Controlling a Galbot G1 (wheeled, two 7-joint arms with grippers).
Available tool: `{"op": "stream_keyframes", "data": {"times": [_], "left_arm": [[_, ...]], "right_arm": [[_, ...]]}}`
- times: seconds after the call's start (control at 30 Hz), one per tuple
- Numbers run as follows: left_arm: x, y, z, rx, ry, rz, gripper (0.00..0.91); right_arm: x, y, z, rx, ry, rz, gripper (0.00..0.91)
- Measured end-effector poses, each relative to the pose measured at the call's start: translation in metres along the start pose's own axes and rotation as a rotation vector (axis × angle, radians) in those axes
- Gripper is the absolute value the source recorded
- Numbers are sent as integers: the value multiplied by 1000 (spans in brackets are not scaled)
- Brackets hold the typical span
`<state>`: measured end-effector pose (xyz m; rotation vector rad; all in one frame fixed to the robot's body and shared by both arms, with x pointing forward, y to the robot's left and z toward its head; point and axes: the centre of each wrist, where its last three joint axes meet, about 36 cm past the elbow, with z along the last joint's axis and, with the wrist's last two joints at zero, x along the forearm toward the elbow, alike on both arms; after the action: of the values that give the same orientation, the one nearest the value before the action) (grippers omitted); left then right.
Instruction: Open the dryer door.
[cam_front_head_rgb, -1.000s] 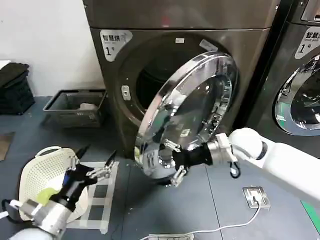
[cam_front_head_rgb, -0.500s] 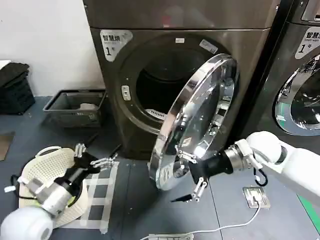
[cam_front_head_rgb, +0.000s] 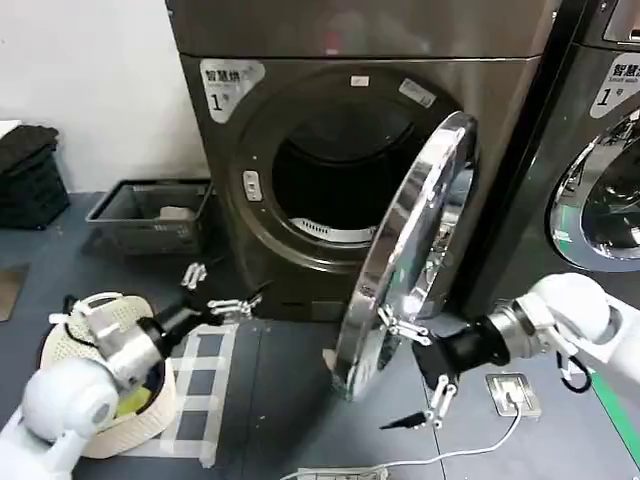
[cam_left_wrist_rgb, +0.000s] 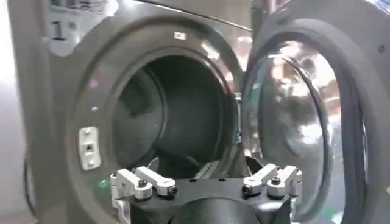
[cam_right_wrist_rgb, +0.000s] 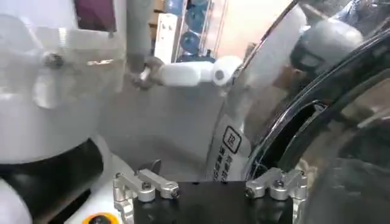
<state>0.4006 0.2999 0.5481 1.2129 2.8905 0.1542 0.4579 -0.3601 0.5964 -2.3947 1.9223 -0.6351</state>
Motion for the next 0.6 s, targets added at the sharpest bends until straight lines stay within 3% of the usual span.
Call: {"op": "stream_keyframes", "data": {"times": [0.43, 0.6], "left_arm": [[-59, -8, 0, -34, -2, 188, 907], [-81, -16, 1, -44, -8, 252, 907]], "right_arm": [[49, 18, -12, 17, 82, 60, 907], [81, 20, -13, 17, 166, 69, 907]]}}
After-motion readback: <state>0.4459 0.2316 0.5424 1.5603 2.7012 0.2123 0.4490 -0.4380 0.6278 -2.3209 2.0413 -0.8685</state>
